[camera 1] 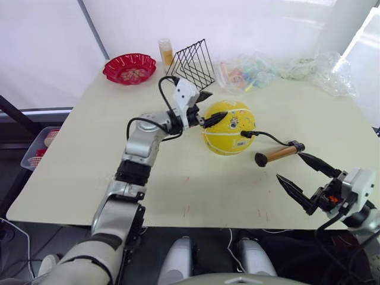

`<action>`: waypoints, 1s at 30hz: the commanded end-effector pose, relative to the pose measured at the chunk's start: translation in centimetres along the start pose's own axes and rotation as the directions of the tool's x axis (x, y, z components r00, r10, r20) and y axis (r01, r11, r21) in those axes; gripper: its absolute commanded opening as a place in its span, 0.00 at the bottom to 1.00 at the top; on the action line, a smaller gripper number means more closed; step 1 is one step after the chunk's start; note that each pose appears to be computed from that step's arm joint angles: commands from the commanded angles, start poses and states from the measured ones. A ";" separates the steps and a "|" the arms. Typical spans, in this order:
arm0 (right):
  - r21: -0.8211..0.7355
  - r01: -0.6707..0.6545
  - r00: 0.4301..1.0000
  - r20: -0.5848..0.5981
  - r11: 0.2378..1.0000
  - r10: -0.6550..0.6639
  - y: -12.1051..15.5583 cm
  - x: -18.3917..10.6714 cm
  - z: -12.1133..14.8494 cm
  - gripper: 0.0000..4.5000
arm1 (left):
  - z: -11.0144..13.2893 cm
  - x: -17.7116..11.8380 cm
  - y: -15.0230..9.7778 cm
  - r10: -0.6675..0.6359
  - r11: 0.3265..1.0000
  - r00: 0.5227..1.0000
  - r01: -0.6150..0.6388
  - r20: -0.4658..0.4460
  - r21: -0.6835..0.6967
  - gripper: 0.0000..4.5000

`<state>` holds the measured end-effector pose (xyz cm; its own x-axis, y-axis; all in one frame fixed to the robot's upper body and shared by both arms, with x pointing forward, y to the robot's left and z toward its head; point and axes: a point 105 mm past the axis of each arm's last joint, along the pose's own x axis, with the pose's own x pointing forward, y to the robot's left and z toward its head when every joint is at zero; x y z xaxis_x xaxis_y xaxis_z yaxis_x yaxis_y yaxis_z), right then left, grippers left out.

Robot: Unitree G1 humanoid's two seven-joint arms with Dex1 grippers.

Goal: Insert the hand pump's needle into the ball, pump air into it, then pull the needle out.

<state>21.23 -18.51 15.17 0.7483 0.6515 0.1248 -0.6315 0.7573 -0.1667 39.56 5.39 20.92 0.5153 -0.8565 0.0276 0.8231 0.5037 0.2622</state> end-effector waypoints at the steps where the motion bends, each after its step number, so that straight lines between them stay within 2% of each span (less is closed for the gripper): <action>1: -0.055 0.012 0.999 0.043 0.998 -0.010 -0.1 -0.1 1.6 0.97 | 1.4 1.5 -0.2 -0.026 0.999 0.999 0.026 0.028 0.029 1.00; 8: -0.068 0.006 0.999 0.053 0.998 -0.002 0.0 0.7 2.1 0.97 | 0.5 3.5 -0.3 -0.040 0.999 0.999 0.039 -0.035 -0.034 1.00; 13: -0.126 0.006 1.000 0.009 0.992 -0.005 -0.9 2.3 2.3 0.97 | -2.5 4.5 -1.1 -0.033 0.998 0.987 0.026 -0.157 -0.050 1.00; 17: -0.181 0.012 1.000 0.002 0.983 -0.012 -1.7 3.5 3.0 0.97 | -3.3 4.7 -1.7 -0.038 0.997 0.982 0.024 -0.183 -0.077 1.00; 22: -0.228 -0.070 0.989 -0.139 0.971 0.039 -2.3 6.0 2.5 0.97 | -4.7 5.0 -2.5 -0.042 0.994 0.977 0.020 -0.209 -0.107 1.00; 26: -0.337 -0.188 0.965 -0.240 0.922 0.109 -2.5 8.1 2.3 0.97 | -5.1 5.2 -3.0 -0.039 0.992 0.979 0.013 -0.199 -0.127 1.00; 30: -0.382 -0.235 0.944 -0.308 0.894 0.116 -3.1 9.8 2.1 0.97 | -5.3 5.4 -3.2 -0.030 0.990 0.982 0.005 -0.185 -0.138 1.00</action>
<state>29.89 -14.40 18.37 0.6922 0.6951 -0.1940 -0.6750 0.5284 -0.5150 41.32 0.20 18.03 0.5367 -0.8402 -0.0778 0.8378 0.5195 0.1680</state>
